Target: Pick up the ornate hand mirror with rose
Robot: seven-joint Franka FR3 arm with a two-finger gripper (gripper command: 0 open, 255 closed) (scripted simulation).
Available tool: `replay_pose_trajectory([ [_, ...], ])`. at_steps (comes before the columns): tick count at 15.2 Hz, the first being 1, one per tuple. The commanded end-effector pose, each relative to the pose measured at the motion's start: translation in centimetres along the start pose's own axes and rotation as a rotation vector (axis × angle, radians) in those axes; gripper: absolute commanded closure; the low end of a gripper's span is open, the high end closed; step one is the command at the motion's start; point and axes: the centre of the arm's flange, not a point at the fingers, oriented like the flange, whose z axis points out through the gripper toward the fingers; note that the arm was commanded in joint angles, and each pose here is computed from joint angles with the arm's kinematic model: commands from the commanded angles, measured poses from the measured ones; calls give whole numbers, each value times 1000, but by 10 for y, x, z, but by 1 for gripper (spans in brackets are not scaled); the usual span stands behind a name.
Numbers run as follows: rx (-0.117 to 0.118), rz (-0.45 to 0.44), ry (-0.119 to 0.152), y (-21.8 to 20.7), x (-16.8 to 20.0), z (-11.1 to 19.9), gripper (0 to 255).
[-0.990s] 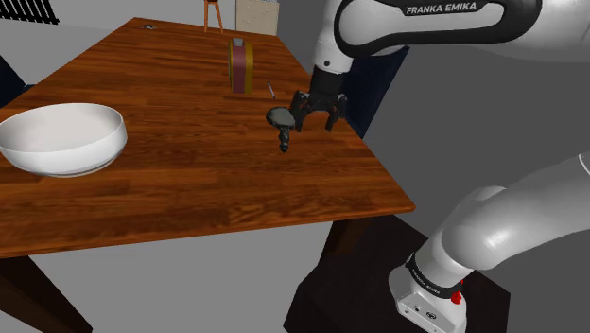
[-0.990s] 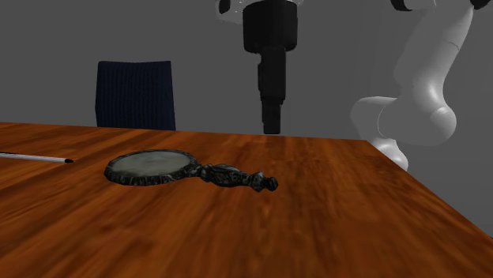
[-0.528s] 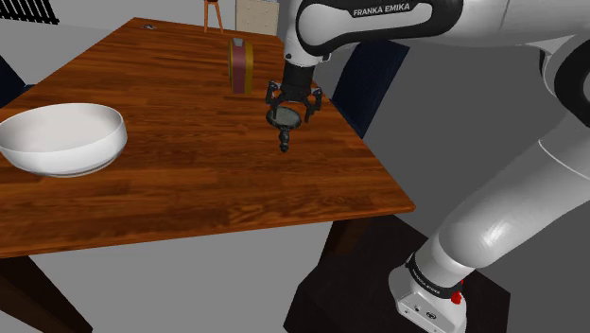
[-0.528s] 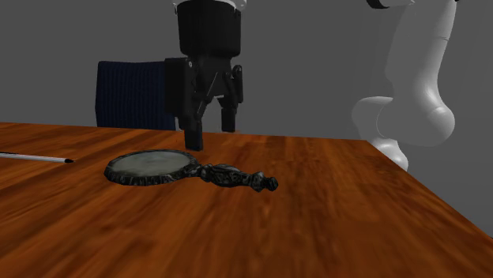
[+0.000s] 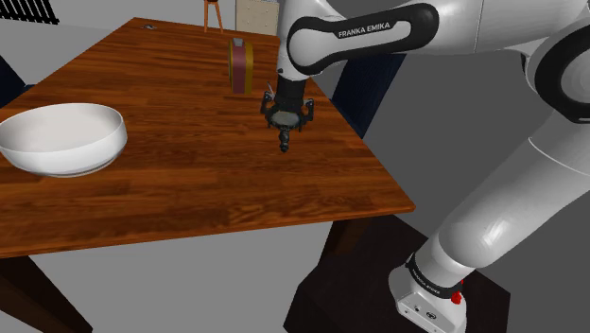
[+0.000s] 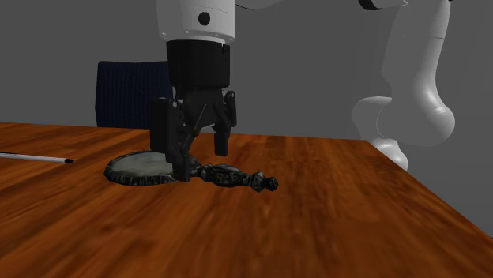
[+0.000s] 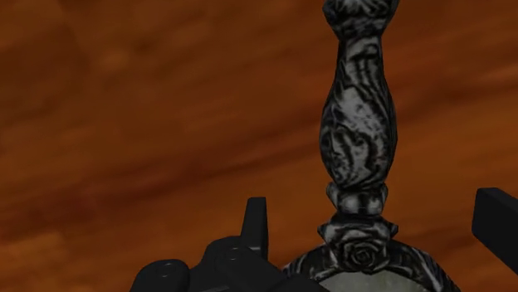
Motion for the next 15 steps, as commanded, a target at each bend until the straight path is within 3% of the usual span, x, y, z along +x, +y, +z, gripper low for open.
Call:
replay_pose_trajectory([
  [1,0,0,0,0,0,5,0],
  [2,0,0,0,-1,0,4,255],
  [11,0,0,0,0,0,5,255],
  [15,0,0,0,0,1,-16,255],
])
